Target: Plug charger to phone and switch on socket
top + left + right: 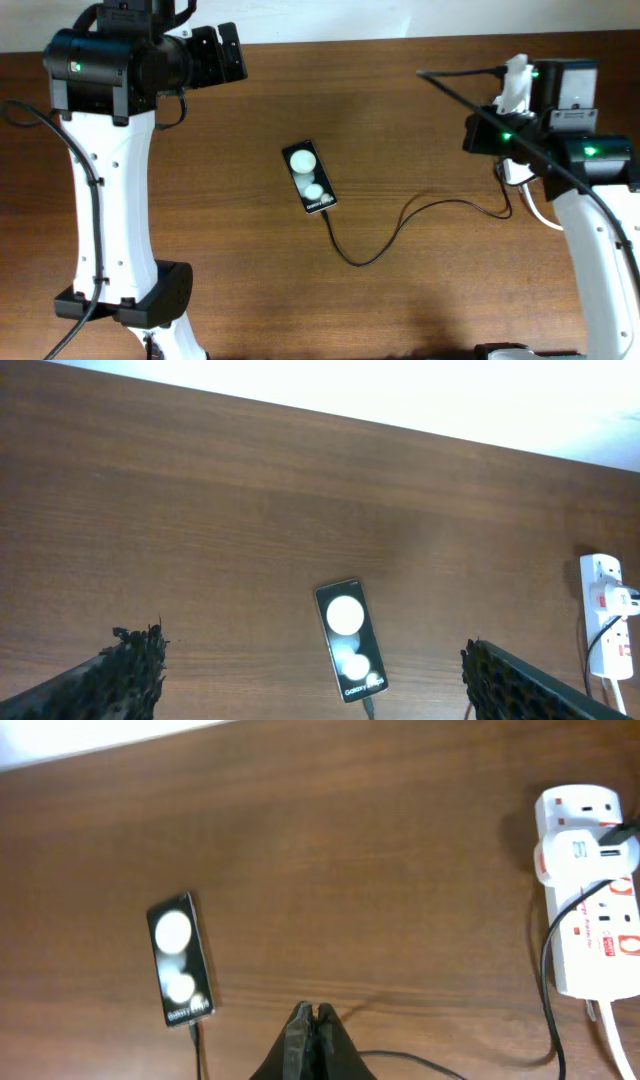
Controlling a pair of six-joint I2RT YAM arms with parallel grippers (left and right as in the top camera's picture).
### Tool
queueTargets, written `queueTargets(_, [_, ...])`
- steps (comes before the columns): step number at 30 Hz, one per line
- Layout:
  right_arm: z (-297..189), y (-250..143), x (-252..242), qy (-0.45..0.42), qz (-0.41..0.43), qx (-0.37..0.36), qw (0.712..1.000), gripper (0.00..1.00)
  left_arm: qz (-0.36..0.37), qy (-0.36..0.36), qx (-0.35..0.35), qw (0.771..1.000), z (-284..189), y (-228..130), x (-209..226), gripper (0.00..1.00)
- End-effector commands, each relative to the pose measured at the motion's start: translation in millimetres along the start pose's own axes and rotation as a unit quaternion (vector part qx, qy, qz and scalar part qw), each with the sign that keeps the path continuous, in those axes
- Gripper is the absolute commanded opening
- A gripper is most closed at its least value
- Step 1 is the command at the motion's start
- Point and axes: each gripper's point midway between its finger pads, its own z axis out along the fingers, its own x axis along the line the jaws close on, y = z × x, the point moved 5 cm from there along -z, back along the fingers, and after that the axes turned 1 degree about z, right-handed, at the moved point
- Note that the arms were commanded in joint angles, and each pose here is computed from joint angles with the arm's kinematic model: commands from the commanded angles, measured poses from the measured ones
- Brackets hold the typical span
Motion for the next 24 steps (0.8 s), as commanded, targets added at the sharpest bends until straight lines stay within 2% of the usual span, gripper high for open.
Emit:
queueTargets(1, [-13, 1, 12, -0.005, -0.035, -0.014, 0.999, 0.04, 0.003, 0.007, -0.003, 1.000, 1, 2, 2, 0.99])
queueTargets(6, [-20, -3, 15, -0.003, -0.038, -0.014, 0.999, 0.06, 0.003, 0.007, -0.003, 1.000, 1, 2, 2, 0.99])
queueTargets(8, [-22, -5, 13, -0.008, -0.037, -0.010, 0.999, 0.13, 0.003, 0.007, -0.003, 1.000, 1, 2, 2, 0.99])
queueTargets(10, [-26, -8, 11, -0.019, -0.043, -0.010, 0.999, 0.14, 0.003, 0.007, -0.003, 1.000, 1, 2, 2, 0.99])
queueTargets(13, [-39, -10, 11, -0.023, -0.047, -0.020, 0.998, 0.25, 0.003, 0.007, -0.003, 1.000, 1, 2, 2, 0.99])
queueTargets(15, [-51, -12, 13, -0.021, -0.049, -0.032, 0.998, 0.38, 0.003, 0.007, -0.003, 1.000, 1, 2, 2, 0.99])
queueTargets(21, [-86, -19, 18, -0.016, -0.054, -0.069, 0.996, 0.95, 0.003, 0.007, -0.003, 1.000, 1, 2, 2, 0.99])
queueTargets(22, [-90, -21, 18, -0.016, -0.054, -0.070, 0.996, 0.99, 0.003, 0.007, -0.003, 1.000, 1, 2, 2, 0.99])
queueTargets(24, [-96, -27, 18, -0.016, -0.054, -0.066, 0.996, 0.99, 0.003, 0.007, -0.003, 1.000, 1, 2, 2, 0.99])
